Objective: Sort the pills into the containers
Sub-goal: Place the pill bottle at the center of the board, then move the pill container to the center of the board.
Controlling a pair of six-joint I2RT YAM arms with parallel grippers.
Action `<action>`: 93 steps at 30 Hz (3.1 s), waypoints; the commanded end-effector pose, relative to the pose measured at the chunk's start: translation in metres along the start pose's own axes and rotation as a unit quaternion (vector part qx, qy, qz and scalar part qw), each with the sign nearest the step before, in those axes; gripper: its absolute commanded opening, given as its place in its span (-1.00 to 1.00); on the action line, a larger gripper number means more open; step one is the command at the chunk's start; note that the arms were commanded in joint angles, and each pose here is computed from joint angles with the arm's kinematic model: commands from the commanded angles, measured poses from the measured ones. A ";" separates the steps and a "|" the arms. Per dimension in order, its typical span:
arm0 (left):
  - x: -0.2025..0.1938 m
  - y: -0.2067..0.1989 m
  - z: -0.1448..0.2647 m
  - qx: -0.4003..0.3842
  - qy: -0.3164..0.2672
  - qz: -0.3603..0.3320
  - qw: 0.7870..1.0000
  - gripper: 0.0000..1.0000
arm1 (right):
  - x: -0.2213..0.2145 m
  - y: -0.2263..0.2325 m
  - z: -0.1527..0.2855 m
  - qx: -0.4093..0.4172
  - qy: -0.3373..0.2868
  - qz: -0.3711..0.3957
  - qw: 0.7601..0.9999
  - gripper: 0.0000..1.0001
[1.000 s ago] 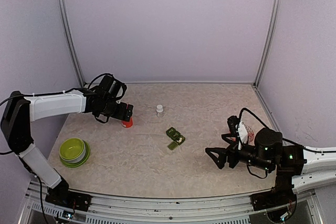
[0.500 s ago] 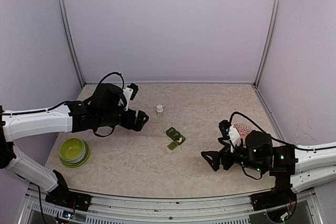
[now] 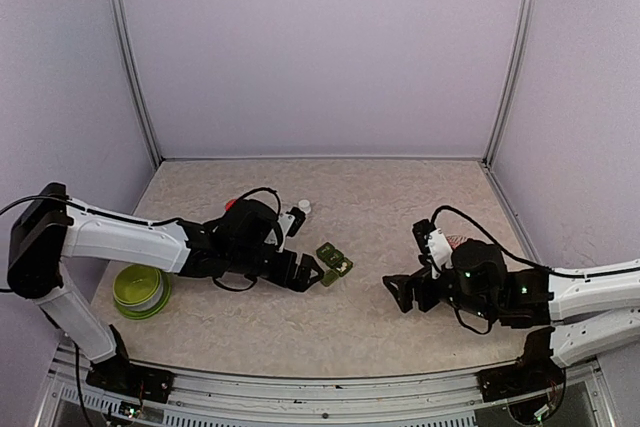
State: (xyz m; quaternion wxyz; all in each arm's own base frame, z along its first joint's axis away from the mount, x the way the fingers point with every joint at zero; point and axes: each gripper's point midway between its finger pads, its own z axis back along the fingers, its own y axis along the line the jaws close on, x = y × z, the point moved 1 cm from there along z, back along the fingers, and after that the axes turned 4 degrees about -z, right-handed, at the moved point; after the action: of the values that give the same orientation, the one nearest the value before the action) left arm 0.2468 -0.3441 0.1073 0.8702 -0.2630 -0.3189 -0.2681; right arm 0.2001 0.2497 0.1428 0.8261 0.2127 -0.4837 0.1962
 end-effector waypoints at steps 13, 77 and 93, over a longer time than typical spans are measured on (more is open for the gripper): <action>0.019 -0.014 -0.073 -0.049 0.025 0.026 0.998 0.98 | 0.014 -0.027 0.025 -0.016 -0.052 -0.060 0.997 1.00; 0.087 -0.010 -0.120 -0.110 0.006 -0.098 0.989 0.98 | 0.010 -0.042 0.022 -0.036 -0.043 -0.064 0.996 1.00; 0.025 -0.048 -0.041 -0.107 -0.011 -0.011 0.994 0.98 | 0.034 -0.045 -0.031 0.006 0.021 -0.034 0.999 1.00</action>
State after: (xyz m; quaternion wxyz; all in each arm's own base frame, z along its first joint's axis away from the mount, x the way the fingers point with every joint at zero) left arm 0.2730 -0.4122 0.1186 0.8215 -0.3297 -0.3165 -0.3410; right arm 0.2468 0.2114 0.1352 0.8528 0.1783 -0.4663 0.1535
